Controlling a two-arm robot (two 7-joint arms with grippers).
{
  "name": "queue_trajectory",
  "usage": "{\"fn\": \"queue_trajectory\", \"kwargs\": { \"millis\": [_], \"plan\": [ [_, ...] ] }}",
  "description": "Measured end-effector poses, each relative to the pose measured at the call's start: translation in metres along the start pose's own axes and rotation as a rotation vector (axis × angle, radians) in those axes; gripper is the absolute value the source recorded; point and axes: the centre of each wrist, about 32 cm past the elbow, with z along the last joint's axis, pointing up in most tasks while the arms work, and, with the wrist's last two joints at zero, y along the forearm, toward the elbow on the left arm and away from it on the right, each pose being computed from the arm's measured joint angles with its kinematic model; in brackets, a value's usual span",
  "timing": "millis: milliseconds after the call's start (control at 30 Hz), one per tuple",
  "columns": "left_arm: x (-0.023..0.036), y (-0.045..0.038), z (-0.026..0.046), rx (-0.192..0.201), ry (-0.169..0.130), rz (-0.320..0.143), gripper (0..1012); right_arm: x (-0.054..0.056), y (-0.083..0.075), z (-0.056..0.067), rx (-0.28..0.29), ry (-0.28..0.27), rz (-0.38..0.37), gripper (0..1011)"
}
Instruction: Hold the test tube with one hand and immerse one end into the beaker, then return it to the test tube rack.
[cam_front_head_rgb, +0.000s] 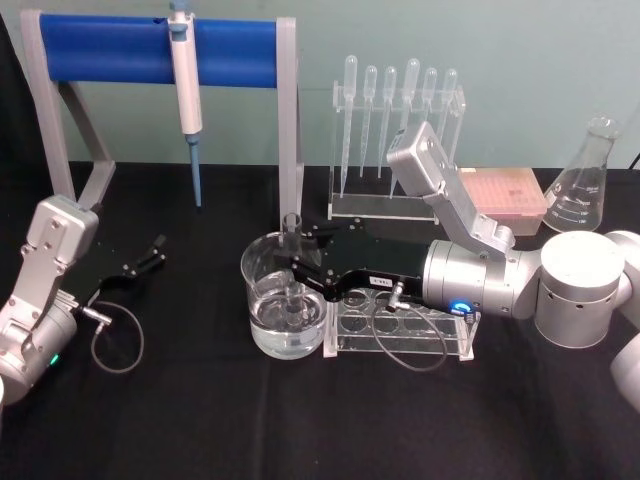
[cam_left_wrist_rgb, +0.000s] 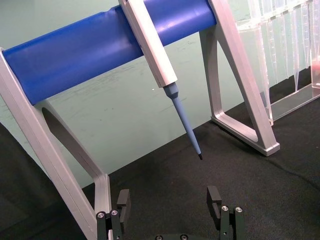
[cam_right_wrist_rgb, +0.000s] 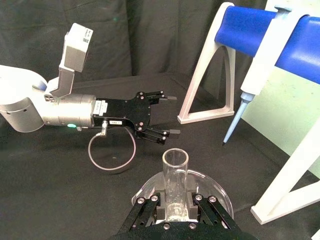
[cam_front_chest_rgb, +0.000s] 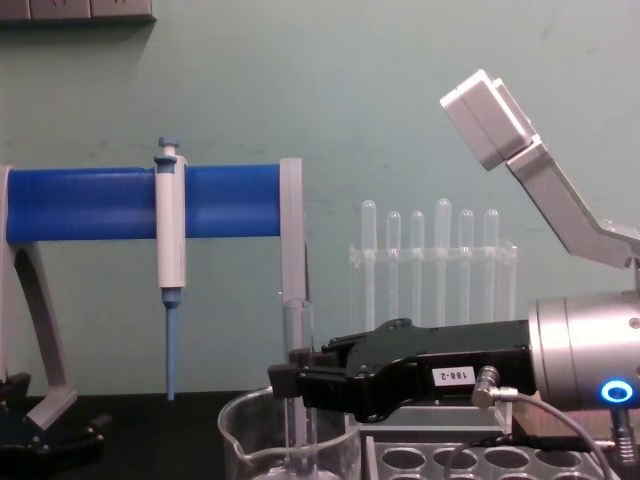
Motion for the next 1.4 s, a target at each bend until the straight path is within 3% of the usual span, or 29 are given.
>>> {"fn": "queue_trajectory", "kwargs": {
  "millis": [1400],
  "plan": [
    [0.0, 0.0, 0.0, 0.0, 0.0, 0.0, 1000, 0.0, 0.0, 0.0, 0.0, 0.0, 0.0, 236]
  ]
}}
